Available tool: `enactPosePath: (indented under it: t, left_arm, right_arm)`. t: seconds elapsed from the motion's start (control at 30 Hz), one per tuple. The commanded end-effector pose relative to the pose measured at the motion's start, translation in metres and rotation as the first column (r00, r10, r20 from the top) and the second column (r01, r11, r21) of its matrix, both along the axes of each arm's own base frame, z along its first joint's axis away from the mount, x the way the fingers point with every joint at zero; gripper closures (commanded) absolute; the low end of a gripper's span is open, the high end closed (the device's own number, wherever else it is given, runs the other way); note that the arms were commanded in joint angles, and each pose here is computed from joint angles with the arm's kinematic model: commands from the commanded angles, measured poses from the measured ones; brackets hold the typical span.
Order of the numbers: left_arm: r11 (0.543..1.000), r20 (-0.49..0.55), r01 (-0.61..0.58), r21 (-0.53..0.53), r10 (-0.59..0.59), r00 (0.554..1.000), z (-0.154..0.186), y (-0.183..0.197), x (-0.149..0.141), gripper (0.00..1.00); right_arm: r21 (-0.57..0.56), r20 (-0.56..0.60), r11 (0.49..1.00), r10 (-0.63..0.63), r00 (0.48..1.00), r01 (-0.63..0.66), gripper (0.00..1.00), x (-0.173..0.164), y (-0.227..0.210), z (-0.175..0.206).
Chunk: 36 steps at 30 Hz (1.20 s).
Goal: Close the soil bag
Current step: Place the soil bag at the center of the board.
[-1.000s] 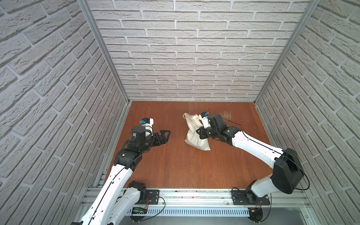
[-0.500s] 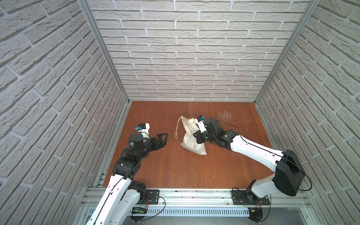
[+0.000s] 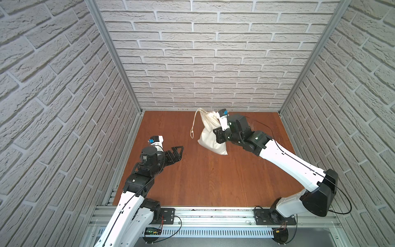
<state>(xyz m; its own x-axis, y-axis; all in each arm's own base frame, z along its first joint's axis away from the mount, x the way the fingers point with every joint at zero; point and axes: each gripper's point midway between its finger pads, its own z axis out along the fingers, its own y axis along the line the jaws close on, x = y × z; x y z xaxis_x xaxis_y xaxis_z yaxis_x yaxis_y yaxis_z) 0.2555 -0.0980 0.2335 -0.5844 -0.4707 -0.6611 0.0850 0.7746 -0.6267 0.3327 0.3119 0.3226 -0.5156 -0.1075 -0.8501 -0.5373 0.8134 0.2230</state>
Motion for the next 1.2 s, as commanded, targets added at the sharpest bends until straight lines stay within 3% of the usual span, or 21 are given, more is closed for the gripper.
enactPosePath:
  t: [0.0,0.43,0.77,1.17]
  left_arm:
    - [1.0,0.002,-0.023,0.001,0.023,1.0,-0.001,0.004,0.003,0.02]
    - [0.999,0.005,-0.044,0.015,0.044,0.999,0.004,0.007,0.009,0.02]
    - [0.995,-0.004,-0.042,0.089,0.043,0.999,0.007,0.012,0.025,0.02]
    - [0.997,-0.029,0.007,0.081,-0.004,1.0,0.004,0.007,0.049,0.02]
  right_arm:
    - [0.02,0.15,0.999,-0.043,0.988,0.04,0.97,0.013,-0.005,0.057]
    - [0.044,0.202,0.987,-0.163,0.966,0.158,0.97,0.048,-0.033,0.099]
    - [0.098,0.135,0.958,-0.28,0.95,0.269,0.97,0.1,-0.078,0.087]
    - [0.068,0.117,0.966,-0.255,0.96,0.249,0.97,0.158,-0.093,0.062]
